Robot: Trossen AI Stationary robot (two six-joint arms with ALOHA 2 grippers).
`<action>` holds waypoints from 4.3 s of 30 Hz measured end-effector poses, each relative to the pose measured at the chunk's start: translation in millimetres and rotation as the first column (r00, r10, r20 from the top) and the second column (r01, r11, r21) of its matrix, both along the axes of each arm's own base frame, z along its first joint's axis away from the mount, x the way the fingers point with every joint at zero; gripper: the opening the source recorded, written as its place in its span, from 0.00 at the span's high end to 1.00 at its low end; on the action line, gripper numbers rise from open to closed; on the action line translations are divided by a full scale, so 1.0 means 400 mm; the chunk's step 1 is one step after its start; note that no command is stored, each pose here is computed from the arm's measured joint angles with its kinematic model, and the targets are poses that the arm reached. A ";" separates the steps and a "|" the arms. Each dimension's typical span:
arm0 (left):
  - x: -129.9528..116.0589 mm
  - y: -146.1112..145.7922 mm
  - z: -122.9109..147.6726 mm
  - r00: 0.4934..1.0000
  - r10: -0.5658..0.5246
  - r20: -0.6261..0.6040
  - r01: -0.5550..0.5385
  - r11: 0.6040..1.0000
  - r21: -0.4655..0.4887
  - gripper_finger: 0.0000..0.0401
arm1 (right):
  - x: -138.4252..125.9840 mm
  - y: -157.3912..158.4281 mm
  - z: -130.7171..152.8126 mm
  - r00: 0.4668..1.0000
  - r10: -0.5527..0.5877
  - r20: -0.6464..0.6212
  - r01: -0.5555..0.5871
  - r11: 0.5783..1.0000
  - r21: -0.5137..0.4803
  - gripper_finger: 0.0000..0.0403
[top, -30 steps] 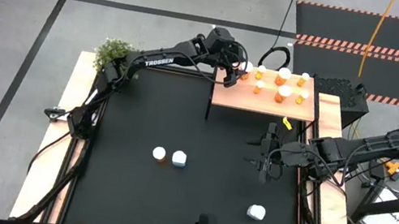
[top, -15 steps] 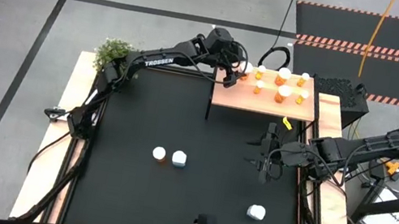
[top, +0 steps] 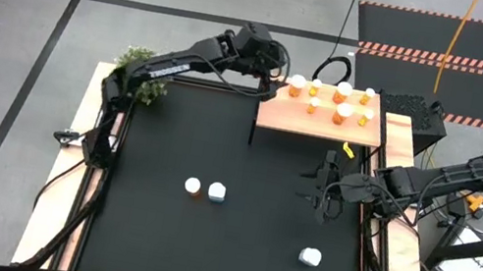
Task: Pick and place medicine bottles onto shelf by color
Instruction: Put the large orange pill bottle on the shelf
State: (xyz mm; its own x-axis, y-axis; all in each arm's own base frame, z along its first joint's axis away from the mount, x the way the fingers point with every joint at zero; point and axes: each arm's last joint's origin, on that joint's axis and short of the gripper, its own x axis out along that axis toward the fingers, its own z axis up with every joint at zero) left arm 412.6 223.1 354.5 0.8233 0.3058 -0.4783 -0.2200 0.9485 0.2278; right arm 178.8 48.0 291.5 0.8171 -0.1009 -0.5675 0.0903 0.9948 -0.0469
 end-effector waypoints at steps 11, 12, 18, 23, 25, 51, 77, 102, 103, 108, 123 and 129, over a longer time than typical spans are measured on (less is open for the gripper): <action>-0.056 -0.279 0.047 0.954 -0.129 -0.271 0.105 0.989 -0.103 0.26 | -0.086 0.007 0.019 1.000 -0.018 -0.006 0.019 0.991 0.133 0.41; -0.059 -0.311 0.038 0.948 -0.132 -0.291 0.109 0.990 -0.093 0.26 | -0.091 0.010 0.020 1.000 -0.012 -0.009 0.013 0.990 0.138 0.41; -0.096 -0.482 -0.056 0.945 -0.084 -0.315 0.082 0.996 -0.021 0.26 | -0.101 0.016 0.021 1.000 0.000 -0.001 0.001 0.993 0.117 0.41; -0.178 -0.587 -0.098 0.978 -0.035 -0.205 0.034 0.999 -0.008 0.26 | -0.094 0.017 0.031 0.999 0.028 0.046 -0.031 0.998 0.058 0.41; -0.220 -0.620 -0.118 0.983 -0.023 -0.182 0.019 1.000 -0.024 0.26 | -0.089 0.018 0.038 0.996 0.042 0.078 -0.045 0.998 0.039 0.41; -0.443 -0.783 -0.356 0.954 0.142 -0.262 -0.219 0.932 -0.290 0.23 | -0.009 0.056 0.044 0.976 0.119 0.181 -0.113 0.993 -0.042 0.41; -0.482 -0.776 -0.387 0.911 0.196 -0.362 -0.273 0.946 -0.173 0.05 | 0.020 0.071 0.029 0.980 0.093 0.177 -0.095 0.995 0.000 0.41; -0.416 -0.801 -0.462 0.921 0.161 -0.354 -0.212 0.971 -0.110 0.03 | 0.020 0.071 0.031 0.979 0.086 0.183 -0.090 0.996 0.013 0.41; -0.415 -0.801 -0.462 0.922 0.163 -0.352 -0.213 0.971 -0.110 0.04 | 0.020 0.071 0.031 0.979 0.086 0.183 -0.090 0.996 0.013 0.41; -0.410 -0.794 -0.464 0.920 0.169 -0.353 -0.215 0.972 -0.098 0.11 | 0.020 0.071 0.031 0.979 0.086 0.184 -0.090 0.996 0.013 0.41; -0.415 -0.791 -0.477 0.919 0.143 -0.367 -0.195 0.975 -0.108 0.33 | 0.020 0.071 0.030 0.979 0.100 0.177 -0.100 0.995 -0.009 0.41; -0.411 -0.793 -0.479 0.929 0.134 -0.346 -0.185 0.975 -0.119 0.38 | 0.020 0.071 0.030 0.979 0.105 0.176 -0.104 0.994 -0.016 0.41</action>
State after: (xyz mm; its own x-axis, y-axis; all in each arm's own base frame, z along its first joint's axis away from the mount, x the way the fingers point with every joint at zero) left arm 248.1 -93.9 163.0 0.5541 0.3249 -0.7664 -0.3065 0.9356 0.1751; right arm 186.7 76.4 303.3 0.9104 -0.0133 -0.4134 -0.0065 0.9989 -0.0464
